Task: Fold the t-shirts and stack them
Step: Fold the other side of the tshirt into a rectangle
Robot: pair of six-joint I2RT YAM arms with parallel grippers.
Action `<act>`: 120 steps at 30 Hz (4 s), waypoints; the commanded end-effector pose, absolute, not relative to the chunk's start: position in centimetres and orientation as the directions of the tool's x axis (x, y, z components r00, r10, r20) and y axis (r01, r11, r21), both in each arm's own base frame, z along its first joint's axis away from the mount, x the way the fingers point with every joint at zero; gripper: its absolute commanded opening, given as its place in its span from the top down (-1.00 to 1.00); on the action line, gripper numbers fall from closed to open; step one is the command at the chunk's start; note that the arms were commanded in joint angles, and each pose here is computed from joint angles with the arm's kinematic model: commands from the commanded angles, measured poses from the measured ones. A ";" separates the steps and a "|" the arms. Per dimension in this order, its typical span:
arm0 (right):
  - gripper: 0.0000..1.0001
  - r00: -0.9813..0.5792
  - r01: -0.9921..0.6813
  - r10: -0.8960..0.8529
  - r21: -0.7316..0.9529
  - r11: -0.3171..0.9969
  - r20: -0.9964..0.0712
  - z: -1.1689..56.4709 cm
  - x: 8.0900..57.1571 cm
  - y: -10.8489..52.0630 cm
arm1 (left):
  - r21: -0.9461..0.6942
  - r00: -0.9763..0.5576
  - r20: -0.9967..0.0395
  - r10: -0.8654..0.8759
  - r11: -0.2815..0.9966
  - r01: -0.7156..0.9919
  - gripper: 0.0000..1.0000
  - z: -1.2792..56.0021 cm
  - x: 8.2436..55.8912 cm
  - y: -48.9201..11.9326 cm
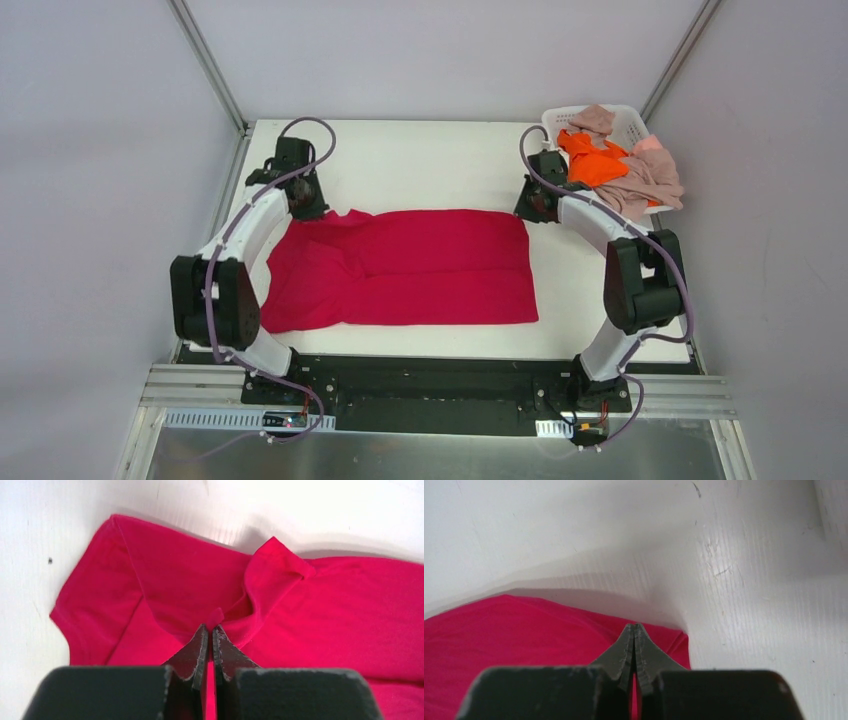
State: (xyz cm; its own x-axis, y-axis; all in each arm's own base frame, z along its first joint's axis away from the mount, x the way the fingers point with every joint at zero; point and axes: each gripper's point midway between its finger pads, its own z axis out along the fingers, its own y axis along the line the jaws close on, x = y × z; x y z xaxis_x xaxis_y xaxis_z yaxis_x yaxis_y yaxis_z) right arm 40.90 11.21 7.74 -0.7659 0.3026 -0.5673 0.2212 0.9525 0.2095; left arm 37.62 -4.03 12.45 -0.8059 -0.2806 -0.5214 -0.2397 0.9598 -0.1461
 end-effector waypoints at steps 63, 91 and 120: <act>-0.99 -0.820 0.101 0.334 0.458 0.883 -0.464 12.8 30.1 17.0 | -0.532 -0.645 -0.468 -0.604 0.775 -0.341 -0.98 13.1 25.8 -8.1; -0.99 -0.892 0.074 0.251 0.425 0.902 -0.376 6.2 24.7 19.5 | -0.404 -0.894 -0.400 -0.200 0.915 -0.024 -0.98 7.2 20.8 -16.3; -0.99 -0.819 0.039 0.251 0.387 0.921 -0.517 10.7 27.4 18.6 | -0.380 -0.883 -0.313 -0.349 0.899 -0.220 -0.98 5.2 26.4 -19.0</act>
State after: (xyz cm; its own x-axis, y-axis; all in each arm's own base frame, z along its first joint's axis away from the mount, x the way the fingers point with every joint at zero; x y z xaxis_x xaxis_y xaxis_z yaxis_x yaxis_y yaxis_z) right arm 25.90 18.71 8.37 -0.8585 0.2435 -0.4513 0.0557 0.9191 0.3900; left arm 26.04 -16.19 5.23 -0.8683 -0.3495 -0.3520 -0.2649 0.9267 -0.2666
